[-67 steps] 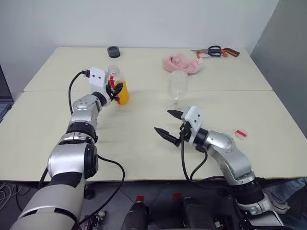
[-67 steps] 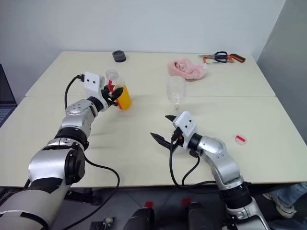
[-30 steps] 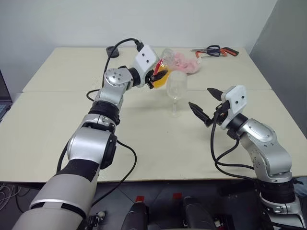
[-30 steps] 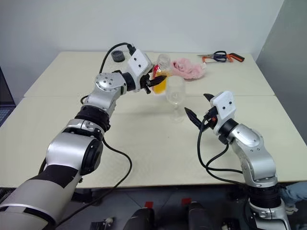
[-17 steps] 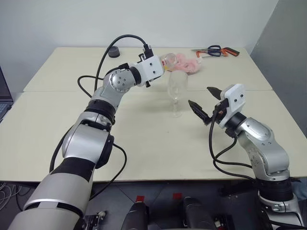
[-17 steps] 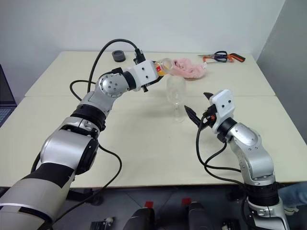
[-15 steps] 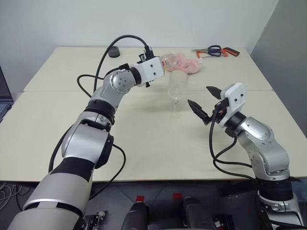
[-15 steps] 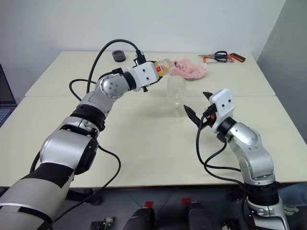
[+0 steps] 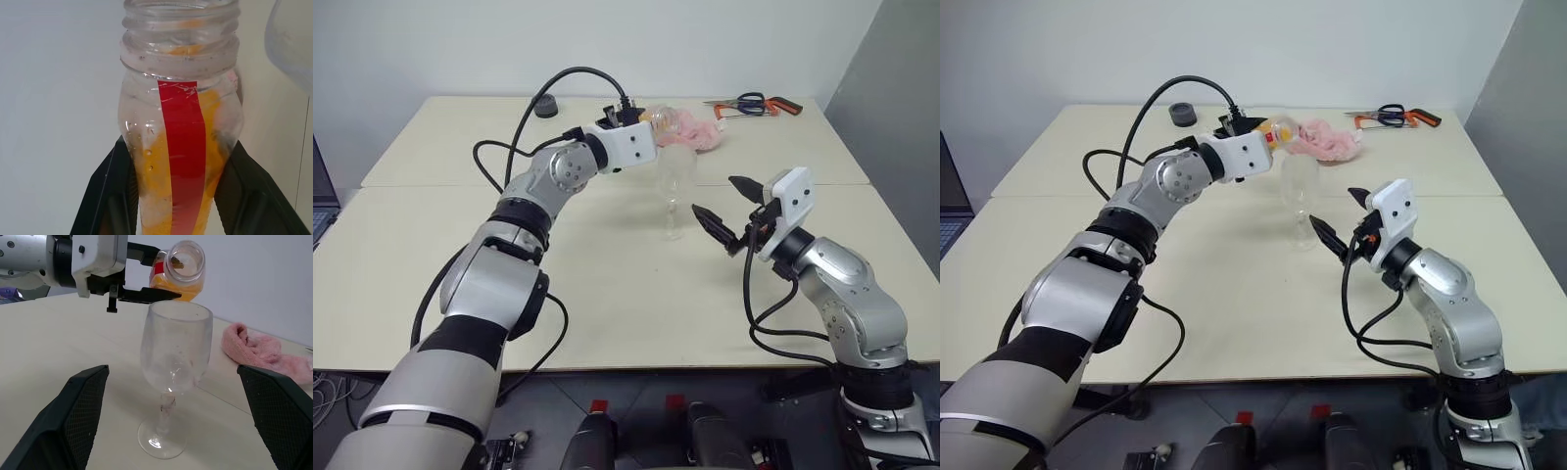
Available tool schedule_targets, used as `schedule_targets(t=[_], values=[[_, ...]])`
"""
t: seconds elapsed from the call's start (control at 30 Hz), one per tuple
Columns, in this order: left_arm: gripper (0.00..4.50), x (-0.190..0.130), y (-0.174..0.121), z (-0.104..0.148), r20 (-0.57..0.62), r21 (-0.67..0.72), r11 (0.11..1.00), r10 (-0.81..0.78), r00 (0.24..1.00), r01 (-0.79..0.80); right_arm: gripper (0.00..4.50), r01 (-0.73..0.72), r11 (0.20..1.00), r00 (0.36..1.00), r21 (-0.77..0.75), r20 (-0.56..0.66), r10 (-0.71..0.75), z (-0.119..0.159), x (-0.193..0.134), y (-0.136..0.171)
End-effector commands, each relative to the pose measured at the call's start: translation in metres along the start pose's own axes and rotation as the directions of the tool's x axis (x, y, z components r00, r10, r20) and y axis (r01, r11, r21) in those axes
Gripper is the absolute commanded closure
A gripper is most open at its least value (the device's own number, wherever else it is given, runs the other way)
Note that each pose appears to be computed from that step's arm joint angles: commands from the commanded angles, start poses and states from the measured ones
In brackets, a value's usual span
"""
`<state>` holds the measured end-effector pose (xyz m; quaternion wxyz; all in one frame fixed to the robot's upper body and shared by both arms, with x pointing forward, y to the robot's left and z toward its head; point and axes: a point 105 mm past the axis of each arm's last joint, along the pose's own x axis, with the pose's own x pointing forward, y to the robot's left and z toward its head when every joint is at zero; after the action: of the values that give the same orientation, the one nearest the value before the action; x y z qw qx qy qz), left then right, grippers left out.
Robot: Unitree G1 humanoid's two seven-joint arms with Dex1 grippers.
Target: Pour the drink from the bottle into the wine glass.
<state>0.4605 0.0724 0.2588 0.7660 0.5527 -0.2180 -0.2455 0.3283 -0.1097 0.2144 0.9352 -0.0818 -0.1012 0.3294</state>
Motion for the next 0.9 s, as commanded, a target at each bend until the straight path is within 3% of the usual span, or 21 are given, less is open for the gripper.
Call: schedule_targets(t=[0.03,0.43,0.9], values=[[2.85,0.004,0.032,0.022,0.072,0.065,0.994,0.089,0.993,-0.093,0.00,0.004,1.000,0.998,-0.030,0.063,-0.002,0.020,-0.001,0.000],[2.85,0.006,0.033,0.028,0.089,0.162,0.981,0.093,0.992,-0.106,0.00,0.027,0.999,0.997,-0.041,0.068,-0.025,0.018,-0.008,-0.007],[2.85,0.008,0.032,0.029,0.086,0.235,0.965,0.103,0.991,-0.121,0.00,-0.052,0.998,0.995,-0.031,0.078,0.055,0.020,-0.018,-0.001]])
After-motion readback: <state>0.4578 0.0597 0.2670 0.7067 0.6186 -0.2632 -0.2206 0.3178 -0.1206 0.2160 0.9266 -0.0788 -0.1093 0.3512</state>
